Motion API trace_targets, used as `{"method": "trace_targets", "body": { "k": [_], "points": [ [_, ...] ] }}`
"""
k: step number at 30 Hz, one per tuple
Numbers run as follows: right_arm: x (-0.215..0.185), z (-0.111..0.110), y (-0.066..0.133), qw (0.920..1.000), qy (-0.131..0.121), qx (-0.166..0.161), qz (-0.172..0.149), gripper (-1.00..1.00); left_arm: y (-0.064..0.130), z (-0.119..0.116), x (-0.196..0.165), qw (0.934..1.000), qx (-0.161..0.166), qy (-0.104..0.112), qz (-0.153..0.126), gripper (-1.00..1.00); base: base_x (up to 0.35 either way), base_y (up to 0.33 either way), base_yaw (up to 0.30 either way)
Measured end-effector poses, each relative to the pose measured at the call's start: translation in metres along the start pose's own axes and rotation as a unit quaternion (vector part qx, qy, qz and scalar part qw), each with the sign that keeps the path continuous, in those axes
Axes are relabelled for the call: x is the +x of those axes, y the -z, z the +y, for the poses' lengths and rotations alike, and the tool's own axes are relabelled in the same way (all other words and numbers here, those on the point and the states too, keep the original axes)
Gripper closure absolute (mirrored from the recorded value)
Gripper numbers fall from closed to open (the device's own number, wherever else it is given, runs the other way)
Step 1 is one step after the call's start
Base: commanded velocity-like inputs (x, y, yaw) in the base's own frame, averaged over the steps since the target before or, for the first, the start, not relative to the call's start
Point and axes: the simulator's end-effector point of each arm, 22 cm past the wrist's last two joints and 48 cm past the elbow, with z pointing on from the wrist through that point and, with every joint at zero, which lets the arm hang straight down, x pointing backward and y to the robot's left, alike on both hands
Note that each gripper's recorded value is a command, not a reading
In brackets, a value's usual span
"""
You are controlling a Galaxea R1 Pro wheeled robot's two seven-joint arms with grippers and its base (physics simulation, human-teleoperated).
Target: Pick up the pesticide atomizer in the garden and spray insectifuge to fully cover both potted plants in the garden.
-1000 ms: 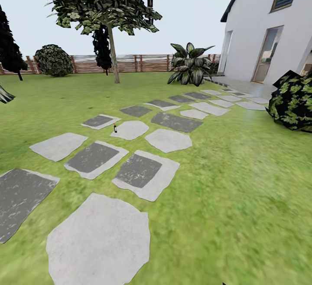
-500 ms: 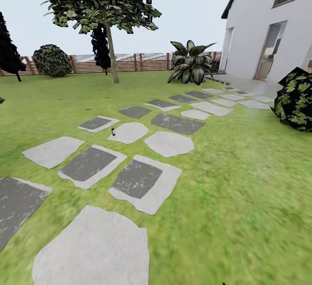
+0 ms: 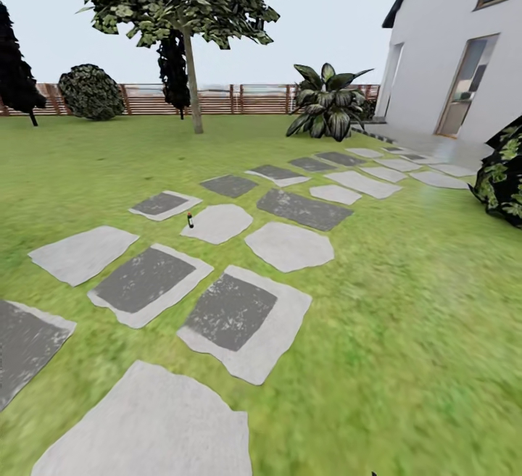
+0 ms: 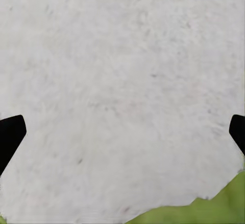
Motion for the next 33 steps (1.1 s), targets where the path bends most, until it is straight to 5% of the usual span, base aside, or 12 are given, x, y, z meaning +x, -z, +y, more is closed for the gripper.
{"method": "trace_targets", "body": {
  "k": [9, 33],
  "points": [
    [-0.0006, 0.0, -0.0002, 1.0, -0.001, 0.001, -0.001, -1.0, 0.0, 0.0, 0.0, 1.0, 0.0, 0.0, 0.0, -1.0, 0.341, 0.0, 0.182],
    [-0.0024, -0.002, -0.0011, 1.0, -0.002, 0.004, -0.003, -1.0, 0.0001, 0.0, 0.0004, 1.0, 0.0, 0.0, 0.0, -1.0, 0.34, 0.02, 0.005]
  ]
}}
